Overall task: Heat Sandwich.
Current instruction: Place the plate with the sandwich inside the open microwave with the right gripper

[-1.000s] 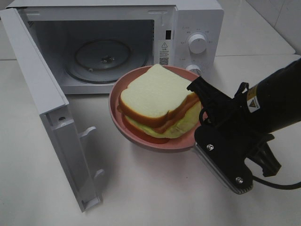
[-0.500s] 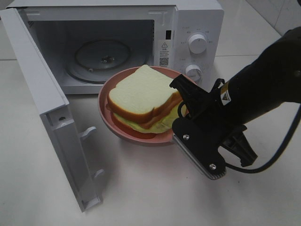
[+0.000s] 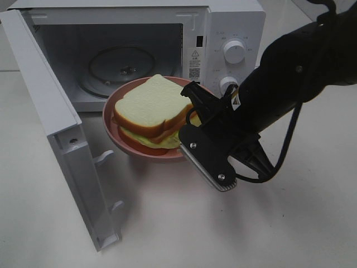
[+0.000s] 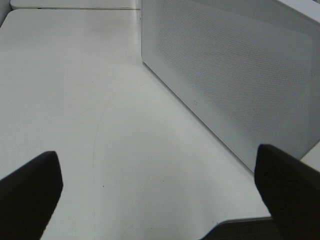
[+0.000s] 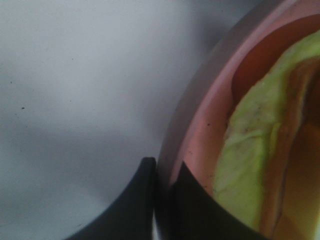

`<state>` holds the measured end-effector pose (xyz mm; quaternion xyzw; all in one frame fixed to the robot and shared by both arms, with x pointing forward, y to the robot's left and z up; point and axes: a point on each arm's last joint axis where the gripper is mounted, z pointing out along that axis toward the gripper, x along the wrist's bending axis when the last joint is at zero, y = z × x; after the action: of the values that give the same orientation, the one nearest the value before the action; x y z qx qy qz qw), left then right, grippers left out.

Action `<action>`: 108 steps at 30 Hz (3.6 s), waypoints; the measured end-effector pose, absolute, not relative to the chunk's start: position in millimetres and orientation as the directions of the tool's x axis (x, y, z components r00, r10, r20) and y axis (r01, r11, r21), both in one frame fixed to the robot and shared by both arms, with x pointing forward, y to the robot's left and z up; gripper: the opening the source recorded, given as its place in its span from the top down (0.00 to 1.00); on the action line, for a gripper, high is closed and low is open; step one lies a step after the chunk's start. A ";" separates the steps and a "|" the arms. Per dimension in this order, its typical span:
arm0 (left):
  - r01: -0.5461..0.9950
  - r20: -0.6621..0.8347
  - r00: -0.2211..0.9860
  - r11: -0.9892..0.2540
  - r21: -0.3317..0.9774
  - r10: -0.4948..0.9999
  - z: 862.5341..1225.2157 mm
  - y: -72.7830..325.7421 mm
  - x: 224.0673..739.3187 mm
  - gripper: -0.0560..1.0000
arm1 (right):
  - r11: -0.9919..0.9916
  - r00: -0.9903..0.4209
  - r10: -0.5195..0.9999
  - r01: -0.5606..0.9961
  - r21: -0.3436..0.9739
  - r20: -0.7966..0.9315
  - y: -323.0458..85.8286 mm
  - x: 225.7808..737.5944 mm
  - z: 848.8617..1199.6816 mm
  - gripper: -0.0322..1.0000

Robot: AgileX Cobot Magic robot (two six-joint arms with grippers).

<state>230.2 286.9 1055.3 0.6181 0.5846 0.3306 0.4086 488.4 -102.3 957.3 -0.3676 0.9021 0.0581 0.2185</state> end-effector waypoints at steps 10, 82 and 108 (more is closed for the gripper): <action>0.453 -0.069 0.098 0.017 0.892 0.993 1055.3 286.9 230.2 0.03 | 0.716 -0.630 -0.647 -0.695 -0.060 -0.429 -83.5 512.4 959.4 0.95; 0.453 -0.069 0.098 0.017 0.892 0.993 1055.3 286.9 230.2 0.03 | 0.904 -0.806 -0.390 -0.427 -0.017 -0.445 25.0 647.3 942.9 0.95; 0.453 -0.069 0.098 0.017 0.892 0.993 1055.3 286.9 230.2 0.03 | 0.940 -0.814 -0.274 -0.339 0.036 -0.513 33.0 660.7 930.2 0.50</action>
<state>230.2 286.9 1055.3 0.6181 0.5846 0.3306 0.4086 660.7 33.0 930.2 -0.1613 0.9502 0.0628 0.2591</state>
